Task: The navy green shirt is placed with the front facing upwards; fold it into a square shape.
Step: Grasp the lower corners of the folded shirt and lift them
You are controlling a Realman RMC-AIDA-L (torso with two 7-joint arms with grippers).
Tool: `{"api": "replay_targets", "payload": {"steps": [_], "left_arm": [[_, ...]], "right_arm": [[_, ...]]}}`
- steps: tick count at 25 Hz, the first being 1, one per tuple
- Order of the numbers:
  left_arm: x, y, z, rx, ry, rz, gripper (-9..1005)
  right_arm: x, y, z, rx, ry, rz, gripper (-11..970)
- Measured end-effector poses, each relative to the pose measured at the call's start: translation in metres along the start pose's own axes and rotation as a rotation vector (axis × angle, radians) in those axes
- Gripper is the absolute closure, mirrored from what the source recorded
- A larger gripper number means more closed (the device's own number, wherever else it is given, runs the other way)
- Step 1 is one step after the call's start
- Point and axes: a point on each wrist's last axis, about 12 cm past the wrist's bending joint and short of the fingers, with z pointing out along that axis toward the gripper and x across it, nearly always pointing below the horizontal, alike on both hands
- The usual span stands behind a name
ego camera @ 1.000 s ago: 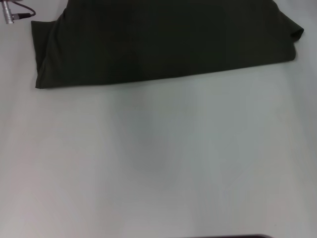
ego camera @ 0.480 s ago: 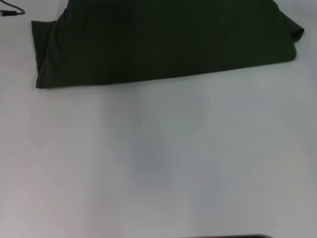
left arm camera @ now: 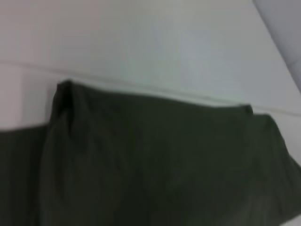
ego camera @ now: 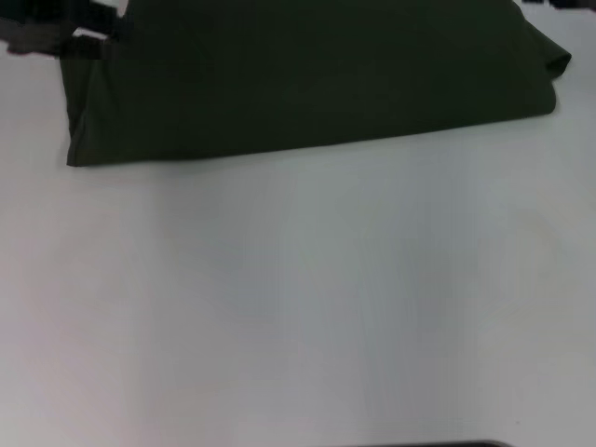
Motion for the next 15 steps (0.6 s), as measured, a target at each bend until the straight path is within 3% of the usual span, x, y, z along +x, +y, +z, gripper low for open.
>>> {"api": "replay_targets", "payload": {"steps": [5,10,15], "left_arm": [[0.018,0.017,-0.01,0.016,0.014,-0.073,416],[0.038,0.036,-0.012,0.039,-0.04,-0.16,417],[0.053,0.04,-0.011,0.146,-0.1,-0.21,417]], "right_arm": [[0.028,-0.011,-0.024,-0.048,0.02,0.014,71],[0.054,-0.017,-0.037,-0.099,-0.008,-0.062,72],[0.067,-0.022,-0.044,-0.103,-0.06,-0.132,73]]}}
